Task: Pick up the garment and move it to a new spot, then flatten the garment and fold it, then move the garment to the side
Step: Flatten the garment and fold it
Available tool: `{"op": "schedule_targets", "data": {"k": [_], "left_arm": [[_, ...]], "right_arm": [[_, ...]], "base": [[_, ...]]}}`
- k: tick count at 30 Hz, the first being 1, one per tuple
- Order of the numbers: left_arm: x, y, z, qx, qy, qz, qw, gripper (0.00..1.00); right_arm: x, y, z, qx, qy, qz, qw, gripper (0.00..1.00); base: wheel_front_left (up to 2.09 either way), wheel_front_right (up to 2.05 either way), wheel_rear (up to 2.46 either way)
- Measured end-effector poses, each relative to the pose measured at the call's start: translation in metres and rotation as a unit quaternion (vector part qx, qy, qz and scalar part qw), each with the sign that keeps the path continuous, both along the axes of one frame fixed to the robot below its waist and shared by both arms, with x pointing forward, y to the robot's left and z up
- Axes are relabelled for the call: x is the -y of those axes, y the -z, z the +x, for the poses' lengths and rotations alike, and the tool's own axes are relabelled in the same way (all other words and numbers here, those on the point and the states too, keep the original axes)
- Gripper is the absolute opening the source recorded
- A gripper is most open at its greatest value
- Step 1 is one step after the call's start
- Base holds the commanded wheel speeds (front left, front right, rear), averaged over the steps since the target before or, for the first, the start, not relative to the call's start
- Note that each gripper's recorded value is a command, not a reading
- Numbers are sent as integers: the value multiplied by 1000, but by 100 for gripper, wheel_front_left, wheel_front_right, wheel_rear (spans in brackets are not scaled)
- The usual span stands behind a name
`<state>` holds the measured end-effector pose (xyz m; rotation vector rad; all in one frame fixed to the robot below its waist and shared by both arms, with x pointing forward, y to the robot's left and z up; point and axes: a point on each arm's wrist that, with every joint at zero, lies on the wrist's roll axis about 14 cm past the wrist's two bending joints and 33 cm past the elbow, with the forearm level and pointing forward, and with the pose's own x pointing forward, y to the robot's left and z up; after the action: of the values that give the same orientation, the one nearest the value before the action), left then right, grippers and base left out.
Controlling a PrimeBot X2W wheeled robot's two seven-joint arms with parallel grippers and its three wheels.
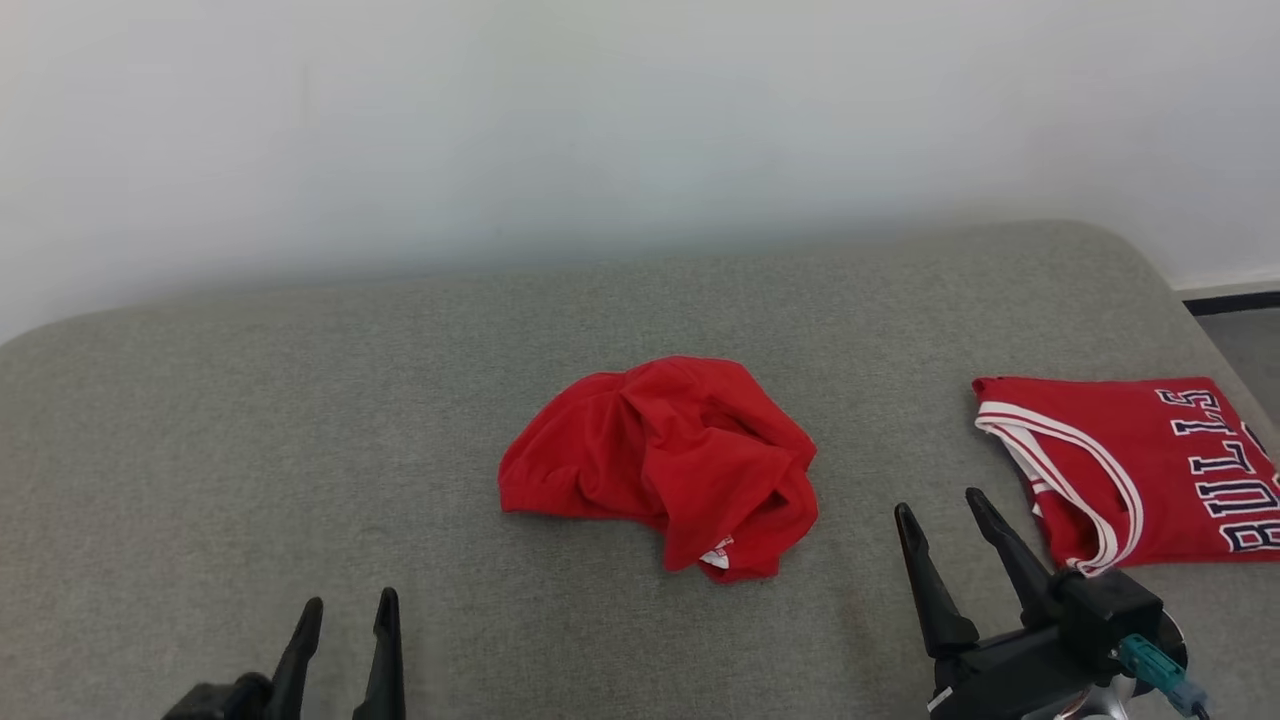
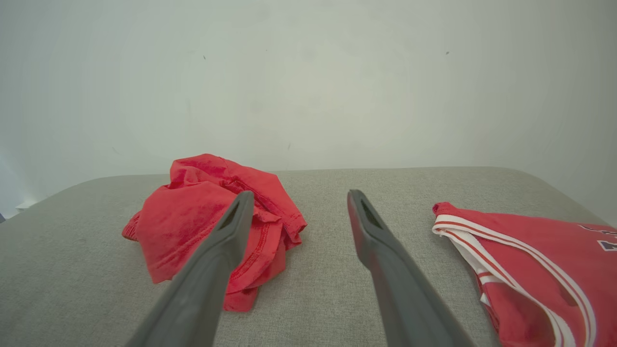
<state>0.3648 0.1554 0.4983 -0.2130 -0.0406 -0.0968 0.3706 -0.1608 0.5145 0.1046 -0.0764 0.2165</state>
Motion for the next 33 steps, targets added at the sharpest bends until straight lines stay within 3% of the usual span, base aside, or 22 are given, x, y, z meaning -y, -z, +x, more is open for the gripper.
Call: {"op": "schedule_targets", "data": {"k": [6, 12, 20, 26, 33], "left_arm": [[30, 9, 33, -65, 36, -97, 992, 100], [73, 29, 61, -157, 68, -181, 969, 100], [126, 47, 88, -210, 91, -186, 956, 100], [134, 82, 95, -263, 56, -160, 950, 100], [136, 93, 103, -270, 41, -159, 949, 100]], "right_arm": [[9, -2, -4, 3, 12, -2, 1000, 100], [23, -3, -10, 4, 36, 0, 999, 100], [47, -7, -18, 6, 78, 4, 997, 100], [70, 0, -27, -7, 116, 2, 993, 100], [78, 7, -32, -18, 132, 1, 991, 100]], "base": [[0, 0, 0], [0, 0, 0], [0, 0, 0], [0, 0, 0], [0, 0, 0]]}}
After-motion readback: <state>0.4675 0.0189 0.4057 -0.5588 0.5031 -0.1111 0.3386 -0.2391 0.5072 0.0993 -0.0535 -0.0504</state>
